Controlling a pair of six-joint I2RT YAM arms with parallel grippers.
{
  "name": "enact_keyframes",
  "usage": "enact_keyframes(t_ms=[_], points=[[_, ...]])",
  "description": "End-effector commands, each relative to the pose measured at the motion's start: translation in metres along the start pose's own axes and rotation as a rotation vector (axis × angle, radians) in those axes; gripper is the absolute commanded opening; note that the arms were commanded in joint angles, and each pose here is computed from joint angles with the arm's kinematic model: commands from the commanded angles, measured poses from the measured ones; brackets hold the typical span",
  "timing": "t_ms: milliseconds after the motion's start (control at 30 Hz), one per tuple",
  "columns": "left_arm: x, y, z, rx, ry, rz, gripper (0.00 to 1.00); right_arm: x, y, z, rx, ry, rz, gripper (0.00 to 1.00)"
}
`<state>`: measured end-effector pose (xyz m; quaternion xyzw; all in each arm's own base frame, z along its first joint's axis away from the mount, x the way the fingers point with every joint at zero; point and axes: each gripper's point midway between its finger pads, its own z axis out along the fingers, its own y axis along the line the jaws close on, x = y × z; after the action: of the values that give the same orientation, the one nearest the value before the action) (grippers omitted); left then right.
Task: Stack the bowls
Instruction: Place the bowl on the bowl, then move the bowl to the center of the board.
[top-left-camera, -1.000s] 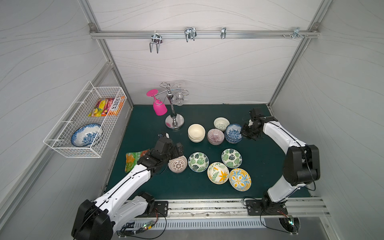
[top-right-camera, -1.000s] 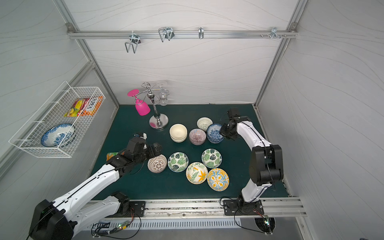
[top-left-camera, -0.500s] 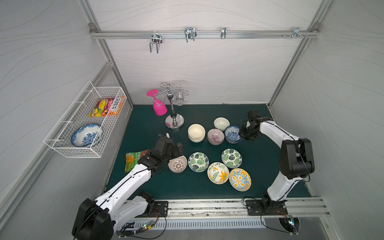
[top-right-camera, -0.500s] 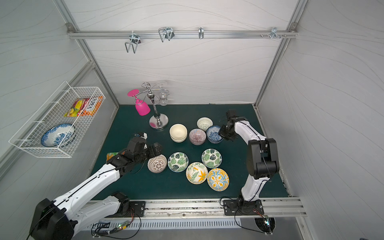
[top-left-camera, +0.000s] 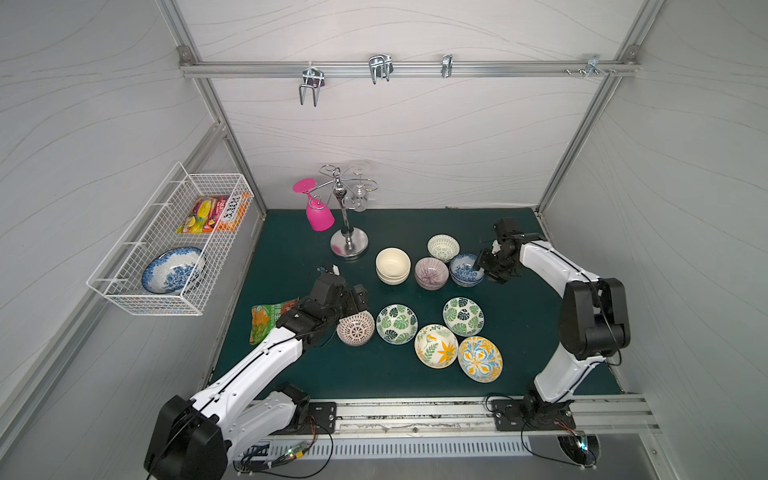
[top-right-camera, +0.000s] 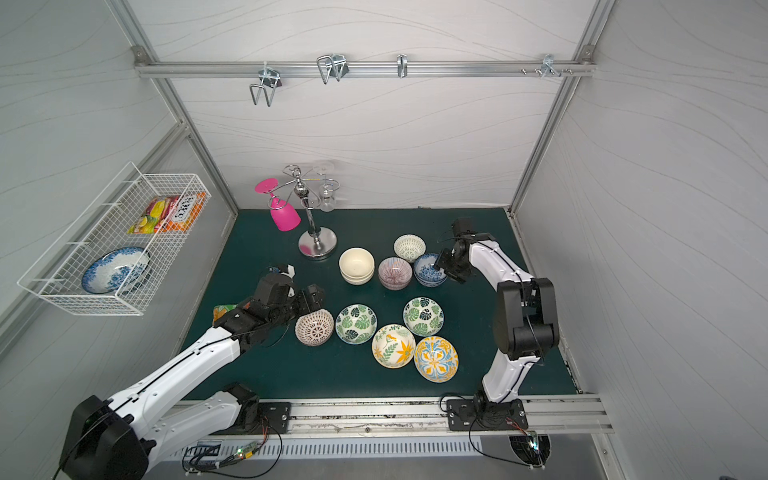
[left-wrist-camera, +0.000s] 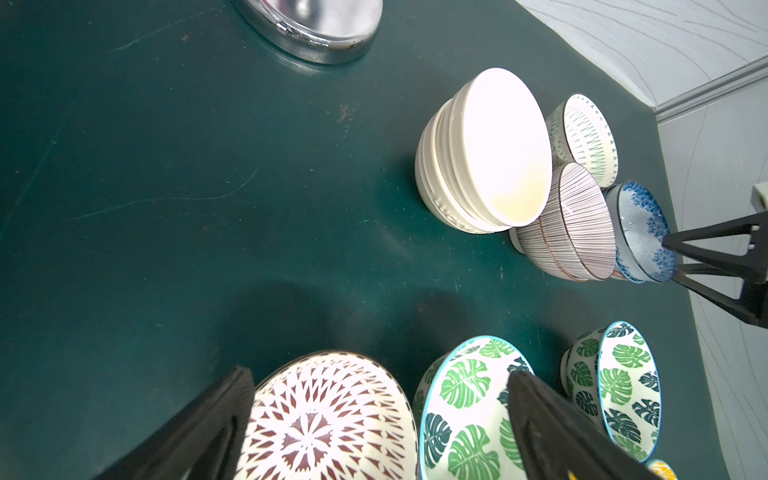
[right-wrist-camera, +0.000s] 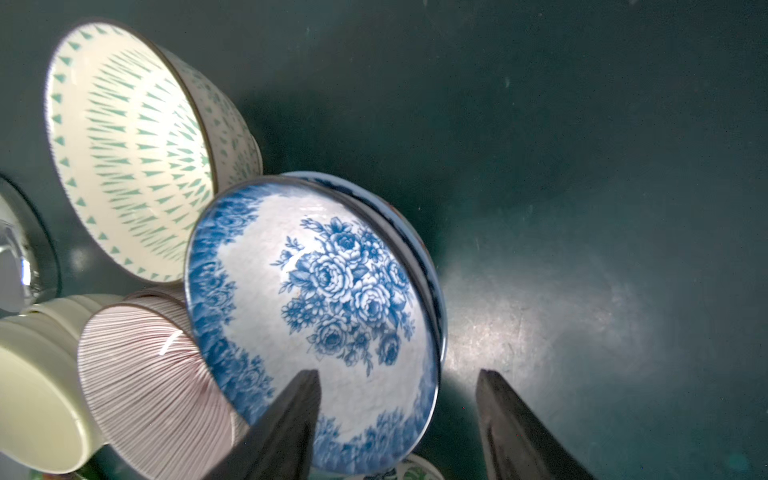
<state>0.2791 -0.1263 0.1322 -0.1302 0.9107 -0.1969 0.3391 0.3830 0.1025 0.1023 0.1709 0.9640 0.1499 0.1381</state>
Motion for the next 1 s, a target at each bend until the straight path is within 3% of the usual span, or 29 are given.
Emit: enact_keyframes(t_ms=[0,200,400,700,967], points=[[-0.019,-0.013,-0.007,0.046,-0.065,0.002,1.00,0.000,0.011,-0.044,-0.033,-0.058,-0.023,0.73],[-0.019,-0.013,-0.009,0.049,-0.070,0.000,1.00,0.031,0.003,-0.076,-0.062,-0.055,-0.044,0.75],[-0.018,-0.013,-0.011,0.058,-0.070,0.000,1.00,0.086,-0.010,-0.080,-0.090,0.013,-0.085,0.73],[-0.015,-0.016,-0.011,0.071,-0.053,0.003,1.00,0.145,-0.034,-0.058,-0.050,0.093,-0.120,0.72],[-0.014,-0.016,-0.013,0.077,-0.050,0.000,1.00,0.156,-0.045,-0.037,-0.020,0.111,-0.113,0.71]])
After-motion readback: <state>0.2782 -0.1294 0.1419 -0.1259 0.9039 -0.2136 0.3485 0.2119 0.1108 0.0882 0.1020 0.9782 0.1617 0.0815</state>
